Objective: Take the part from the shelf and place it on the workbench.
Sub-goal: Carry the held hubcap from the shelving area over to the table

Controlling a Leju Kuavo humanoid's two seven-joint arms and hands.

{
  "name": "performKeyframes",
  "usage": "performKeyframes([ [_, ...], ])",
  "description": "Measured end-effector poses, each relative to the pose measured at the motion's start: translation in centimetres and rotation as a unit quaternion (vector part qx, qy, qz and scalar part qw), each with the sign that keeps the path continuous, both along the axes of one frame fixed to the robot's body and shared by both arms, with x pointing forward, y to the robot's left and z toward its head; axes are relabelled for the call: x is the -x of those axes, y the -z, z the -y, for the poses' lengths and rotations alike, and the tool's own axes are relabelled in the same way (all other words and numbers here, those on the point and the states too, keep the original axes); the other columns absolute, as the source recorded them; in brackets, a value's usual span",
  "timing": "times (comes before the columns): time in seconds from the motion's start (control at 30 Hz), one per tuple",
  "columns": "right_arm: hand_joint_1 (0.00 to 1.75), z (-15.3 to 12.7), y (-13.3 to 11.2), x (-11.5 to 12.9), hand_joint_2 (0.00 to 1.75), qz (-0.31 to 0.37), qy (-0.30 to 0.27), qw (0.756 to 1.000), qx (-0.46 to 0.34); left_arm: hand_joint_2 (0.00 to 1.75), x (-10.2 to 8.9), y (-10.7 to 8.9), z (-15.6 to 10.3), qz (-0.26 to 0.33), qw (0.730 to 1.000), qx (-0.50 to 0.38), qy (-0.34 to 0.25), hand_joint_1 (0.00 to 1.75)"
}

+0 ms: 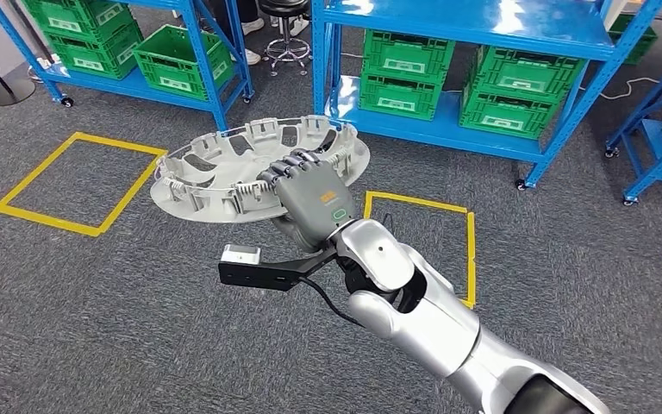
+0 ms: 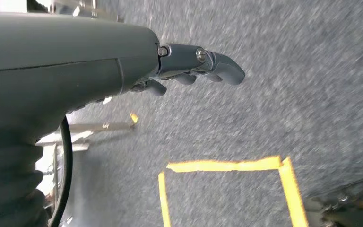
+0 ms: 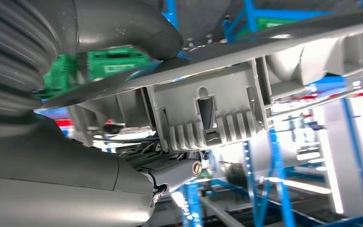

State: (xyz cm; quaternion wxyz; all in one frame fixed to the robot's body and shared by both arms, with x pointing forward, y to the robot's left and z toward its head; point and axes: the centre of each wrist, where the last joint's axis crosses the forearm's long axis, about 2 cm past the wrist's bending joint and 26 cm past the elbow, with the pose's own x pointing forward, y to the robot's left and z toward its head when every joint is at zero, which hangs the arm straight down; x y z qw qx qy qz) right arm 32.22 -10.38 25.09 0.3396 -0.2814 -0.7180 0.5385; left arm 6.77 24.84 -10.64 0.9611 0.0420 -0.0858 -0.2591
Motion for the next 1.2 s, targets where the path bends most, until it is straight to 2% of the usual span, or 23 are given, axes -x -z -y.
performKeyframes([
  [0.2, 1.75, 0.7, 0.8, 0.0, 1.75, -0.004, -0.001, 1.0, 0.006, 1.75, 0.0, 0.0, 0.0, 0.004, 1.0, 0.002, 0.001, 0.0],
  [0.53, 1.75, 0.3, -0.4, -0.3, 1.75, 0.008, -0.012, 1.0, 0.001, 1.75, 0.2, 0.0, -0.1, 0.003, 1.0, 0.002, -0.001, 0.0],
  [0.87, 1.75, -0.1, -0.6, -0.3, 1.75, 0.008, -0.009, 1.0, 0.0, 1.75, -0.4, -0.1, -0.1, 0.003, 1.0, -0.002, 0.001, 0.0],
  [1.2, 1.75, -0.1, -0.5, -0.3, 1.75, 0.007, -0.006, 1.0, 0.002, 1.75, -0.2, 0.0, -0.1, -0.001, 1.0, -0.003, 0.001, 0.0],
])
